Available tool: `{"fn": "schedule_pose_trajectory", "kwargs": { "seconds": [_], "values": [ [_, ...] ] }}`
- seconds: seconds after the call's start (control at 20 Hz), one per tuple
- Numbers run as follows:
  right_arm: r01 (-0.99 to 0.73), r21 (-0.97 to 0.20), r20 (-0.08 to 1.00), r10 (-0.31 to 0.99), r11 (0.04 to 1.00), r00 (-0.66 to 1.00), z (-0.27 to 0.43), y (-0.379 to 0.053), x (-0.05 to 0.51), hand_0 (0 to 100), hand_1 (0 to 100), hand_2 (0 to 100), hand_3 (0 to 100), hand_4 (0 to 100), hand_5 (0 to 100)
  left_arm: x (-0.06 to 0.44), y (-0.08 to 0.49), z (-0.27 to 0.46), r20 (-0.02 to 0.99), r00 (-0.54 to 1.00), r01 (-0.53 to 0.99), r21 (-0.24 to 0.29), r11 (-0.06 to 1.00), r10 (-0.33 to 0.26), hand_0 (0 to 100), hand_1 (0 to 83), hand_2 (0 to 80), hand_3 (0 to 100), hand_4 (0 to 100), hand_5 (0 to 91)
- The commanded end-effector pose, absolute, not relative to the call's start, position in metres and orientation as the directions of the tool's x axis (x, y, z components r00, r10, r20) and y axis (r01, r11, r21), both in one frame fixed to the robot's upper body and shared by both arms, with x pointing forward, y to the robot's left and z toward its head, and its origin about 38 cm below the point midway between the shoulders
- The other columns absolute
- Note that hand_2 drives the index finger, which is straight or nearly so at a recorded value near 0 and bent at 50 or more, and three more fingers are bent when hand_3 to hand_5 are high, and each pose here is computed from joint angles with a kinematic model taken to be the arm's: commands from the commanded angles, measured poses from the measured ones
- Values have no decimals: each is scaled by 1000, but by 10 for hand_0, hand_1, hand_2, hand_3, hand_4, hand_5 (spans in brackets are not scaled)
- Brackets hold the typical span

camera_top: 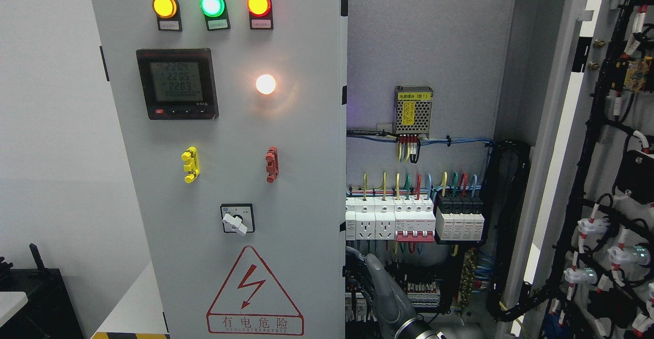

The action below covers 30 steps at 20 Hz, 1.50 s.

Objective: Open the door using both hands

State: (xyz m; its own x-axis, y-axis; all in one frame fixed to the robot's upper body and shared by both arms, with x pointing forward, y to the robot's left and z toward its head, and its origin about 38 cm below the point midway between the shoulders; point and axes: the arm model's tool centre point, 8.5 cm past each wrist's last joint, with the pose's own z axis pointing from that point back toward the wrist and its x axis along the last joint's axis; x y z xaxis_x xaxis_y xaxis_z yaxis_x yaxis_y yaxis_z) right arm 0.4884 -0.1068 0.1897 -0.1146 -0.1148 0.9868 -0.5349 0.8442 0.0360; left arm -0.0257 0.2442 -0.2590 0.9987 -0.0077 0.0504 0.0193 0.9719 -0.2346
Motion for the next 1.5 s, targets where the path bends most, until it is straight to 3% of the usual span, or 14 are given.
{"fn": "schedule_pose_trajectory", "kwargs": {
  "seconds": [0.0,1.45],
  "values": [
    [-540,56,987,-128,840,-97,189,-109,493,0,0,0,0,0,0,-16,222,-260,80,997,26,-267,963,-5,0,0,0,0,42,0],
    [-622,61,985,-148,781,-89,194,-105,495,0,0,0,0,0,0,-16,222,-260,80,997,26,-267,963,-5,0,0,0,0,42,0]
  ]
}}
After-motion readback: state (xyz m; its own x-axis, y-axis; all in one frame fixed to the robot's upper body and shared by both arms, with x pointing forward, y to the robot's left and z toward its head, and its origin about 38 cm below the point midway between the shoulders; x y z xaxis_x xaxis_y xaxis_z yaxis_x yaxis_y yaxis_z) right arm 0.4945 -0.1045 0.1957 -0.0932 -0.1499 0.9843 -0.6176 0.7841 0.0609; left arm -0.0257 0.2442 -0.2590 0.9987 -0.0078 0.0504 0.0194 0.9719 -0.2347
